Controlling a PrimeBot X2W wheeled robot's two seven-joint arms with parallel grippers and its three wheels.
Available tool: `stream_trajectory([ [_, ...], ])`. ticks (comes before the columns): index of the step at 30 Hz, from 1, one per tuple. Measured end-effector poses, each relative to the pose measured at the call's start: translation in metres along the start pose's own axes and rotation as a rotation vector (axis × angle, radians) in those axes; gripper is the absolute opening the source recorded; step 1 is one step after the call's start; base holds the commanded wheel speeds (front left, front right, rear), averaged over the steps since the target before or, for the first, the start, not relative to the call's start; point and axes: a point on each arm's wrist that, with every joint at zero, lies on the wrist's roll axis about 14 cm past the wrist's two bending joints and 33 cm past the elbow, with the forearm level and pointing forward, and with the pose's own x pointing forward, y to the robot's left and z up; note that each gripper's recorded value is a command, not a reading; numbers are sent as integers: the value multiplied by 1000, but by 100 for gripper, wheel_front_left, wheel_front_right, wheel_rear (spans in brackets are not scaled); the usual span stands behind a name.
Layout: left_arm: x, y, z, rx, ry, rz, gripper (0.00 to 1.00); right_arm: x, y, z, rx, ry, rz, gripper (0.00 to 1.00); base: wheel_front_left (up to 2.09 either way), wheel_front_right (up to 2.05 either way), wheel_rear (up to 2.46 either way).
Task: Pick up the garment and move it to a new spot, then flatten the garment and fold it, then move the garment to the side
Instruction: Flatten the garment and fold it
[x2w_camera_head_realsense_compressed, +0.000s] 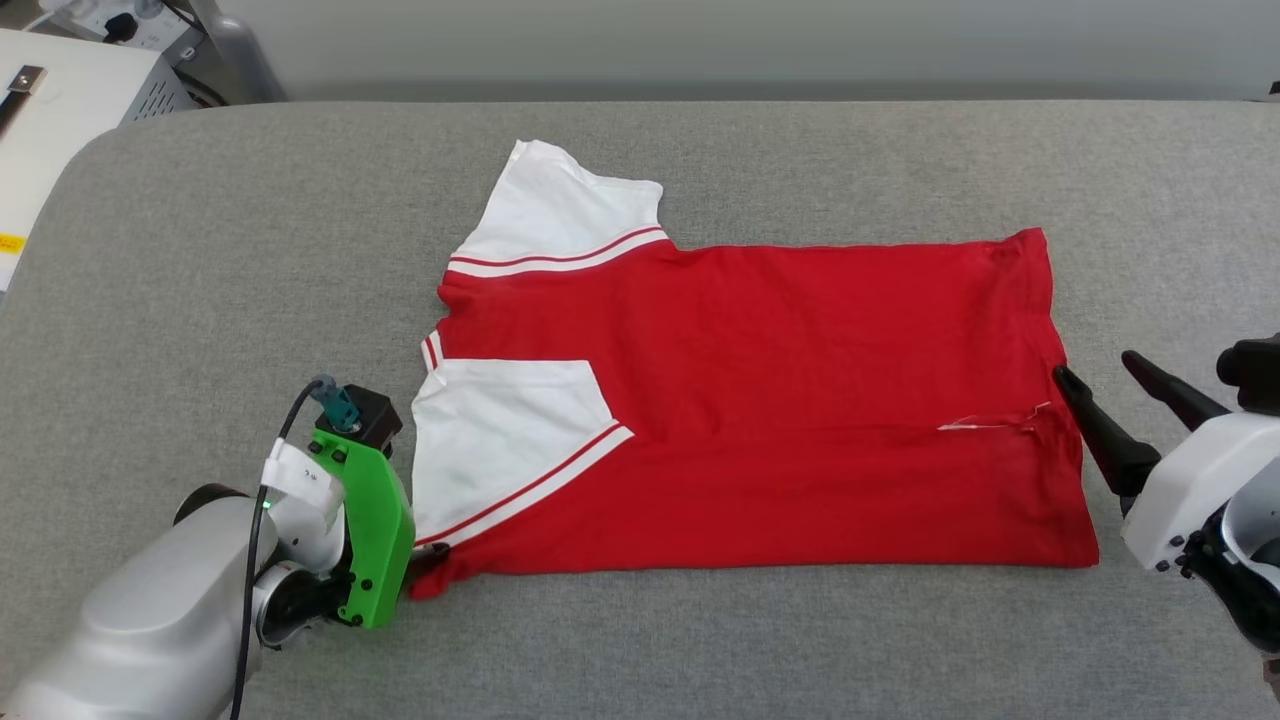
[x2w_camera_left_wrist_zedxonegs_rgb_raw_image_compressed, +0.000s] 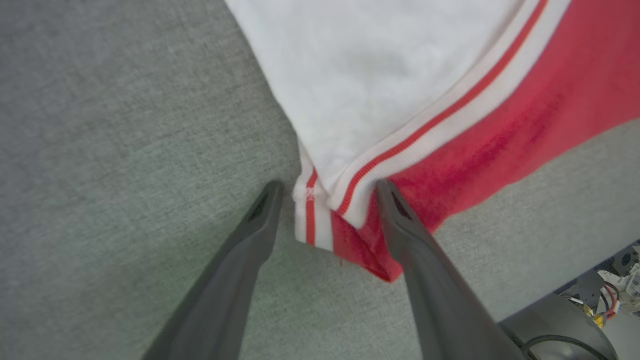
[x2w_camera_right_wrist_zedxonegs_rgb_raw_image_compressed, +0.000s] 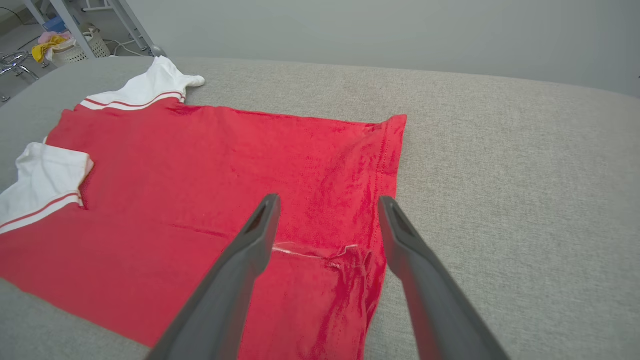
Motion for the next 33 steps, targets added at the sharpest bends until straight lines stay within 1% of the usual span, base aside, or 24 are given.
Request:
stream_trajectory([
  [4, -6, -6, 8, 13, -81, -9, 0, -2, -6, 14, -48, 2, -4, 100, 0, 0, 0],
  [7, -13, -9, 15, 23, -147, -13, 0, -5, -8, 18, -110, 63, 3, 100, 0, 0, 0],
  [11, -27, -7, 24, 36, -210, -9, 0, -12, -11, 7, -176, 225, 20, 100, 0, 0, 0],
  [13, -35, -6, 28, 43, -243, -6, 0, -18, -11, -4, -194, 334, 33, 100, 0, 0, 0],
  [16, -42, -7, 32, 60, -269, -9, 0, -24, -9, -18, -184, 448, 52, 100, 0, 0, 0],
  [20, -44, -10, 35, 96, -283, -1, 0, -24, -11, -38, -151, 533, 52, 100, 0, 0, 0],
  [23, -40, -14, 31, 95, -280, -8, 0, -19, -6, -69, -100, 619, 59, 100, 0, 0, 0],
  [26, -37, -15, 30, 91, -278, -13, 0, -14, -6, -94, -49, 662, 51, 100, 0, 0, 0],
  [29, -33, -13, 29, 80, -275, -13, 0, -11, -5, -118, -22, 697, 38, 100, 0, 0, 0],
  [33, -29, -12, 27, 67, -278, -13, 0, -10, -5, -136, -19, 726, 36, 100, 0, 0, 0],
])
